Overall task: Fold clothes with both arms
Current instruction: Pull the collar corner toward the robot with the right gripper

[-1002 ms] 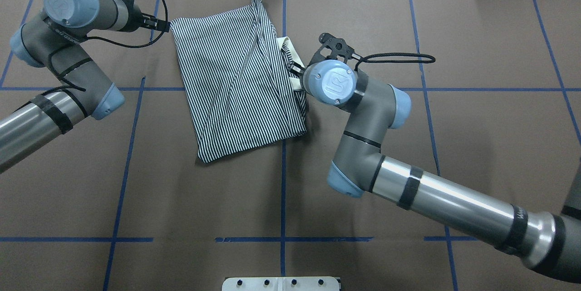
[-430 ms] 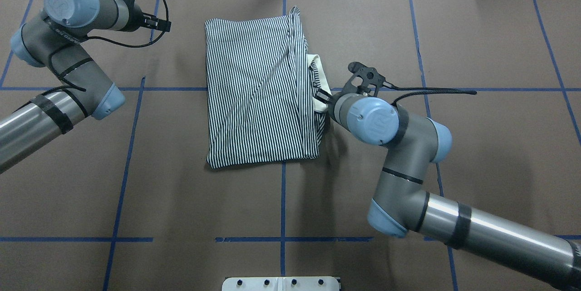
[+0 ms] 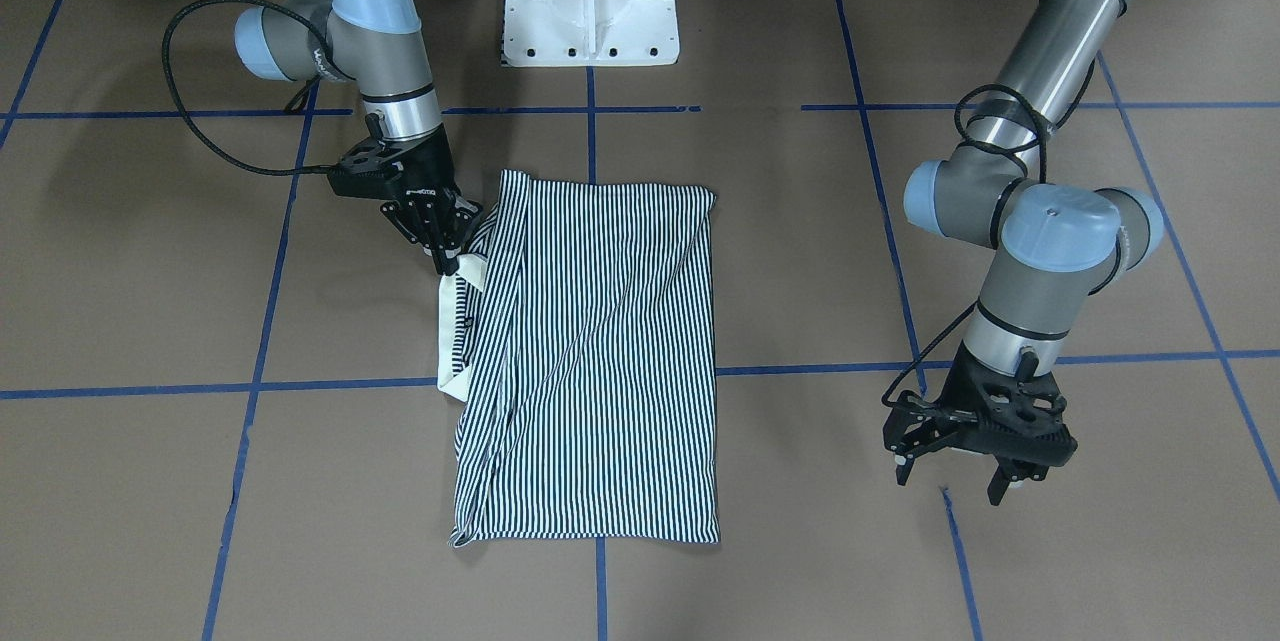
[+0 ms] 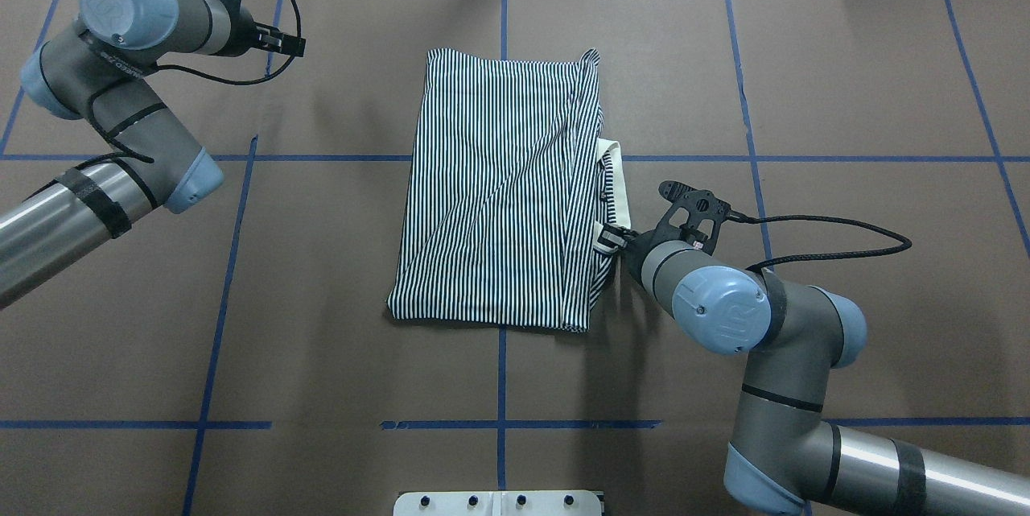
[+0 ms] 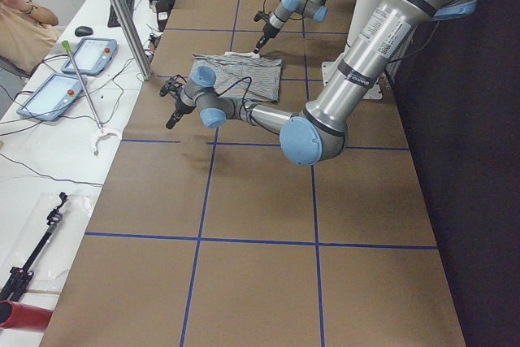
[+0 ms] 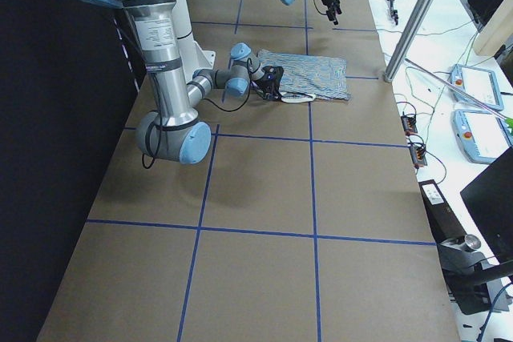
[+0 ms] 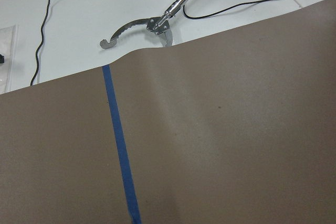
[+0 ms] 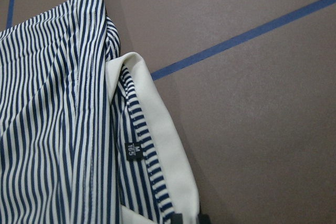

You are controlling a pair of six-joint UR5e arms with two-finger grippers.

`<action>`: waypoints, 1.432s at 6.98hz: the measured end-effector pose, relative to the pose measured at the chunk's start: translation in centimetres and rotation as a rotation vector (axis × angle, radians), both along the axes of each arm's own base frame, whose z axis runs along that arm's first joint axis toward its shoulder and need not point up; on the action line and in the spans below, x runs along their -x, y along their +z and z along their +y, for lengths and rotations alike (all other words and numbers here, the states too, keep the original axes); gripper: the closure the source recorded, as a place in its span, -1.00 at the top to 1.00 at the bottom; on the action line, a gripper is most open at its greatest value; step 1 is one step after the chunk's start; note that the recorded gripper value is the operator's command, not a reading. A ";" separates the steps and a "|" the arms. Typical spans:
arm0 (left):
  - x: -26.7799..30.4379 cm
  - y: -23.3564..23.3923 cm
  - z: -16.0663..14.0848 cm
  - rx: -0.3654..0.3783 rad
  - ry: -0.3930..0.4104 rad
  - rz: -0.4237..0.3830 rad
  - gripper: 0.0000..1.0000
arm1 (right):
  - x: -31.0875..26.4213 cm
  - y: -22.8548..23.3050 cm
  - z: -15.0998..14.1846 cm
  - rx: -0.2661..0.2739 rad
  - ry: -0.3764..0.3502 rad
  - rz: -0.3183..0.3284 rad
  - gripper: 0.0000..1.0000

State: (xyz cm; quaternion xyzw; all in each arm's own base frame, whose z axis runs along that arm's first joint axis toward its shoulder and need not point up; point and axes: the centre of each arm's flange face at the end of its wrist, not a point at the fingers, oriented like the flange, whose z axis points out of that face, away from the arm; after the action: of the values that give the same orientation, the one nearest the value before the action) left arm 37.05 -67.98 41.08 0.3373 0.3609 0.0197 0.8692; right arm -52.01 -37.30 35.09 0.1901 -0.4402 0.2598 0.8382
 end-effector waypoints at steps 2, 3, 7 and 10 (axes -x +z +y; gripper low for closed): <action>-0.1 -0.2 0.1 -0.004 0.003 0.003 1.00 | -1.4 -3.1 0.9 -0.072 -0.109 0.113 1.00; 0.0 -0.2 0.1 -0.004 0.003 0.002 1.00 | -2.1 -5.6 1.6 -0.070 -0.166 0.175 1.00; 0.0 -0.3 0.1 -0.005 0.003 0.004 1.00 | 3.0 -12.1 6.4 -0.101 -0.420 0.434 0.96; 0.0 -0.4 0.1 -0.005 0.002 0.005 1.00 | 6.5 -12.5 7.1 -0.267 -0.633 0.589 0.23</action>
State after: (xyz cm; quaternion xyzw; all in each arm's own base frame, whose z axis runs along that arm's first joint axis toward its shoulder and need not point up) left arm 37.02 -67.85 40.68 0.3393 0.3633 0.0208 0.8675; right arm -58.55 -30.16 22.62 0.2183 -0.2491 -0.1338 0.9340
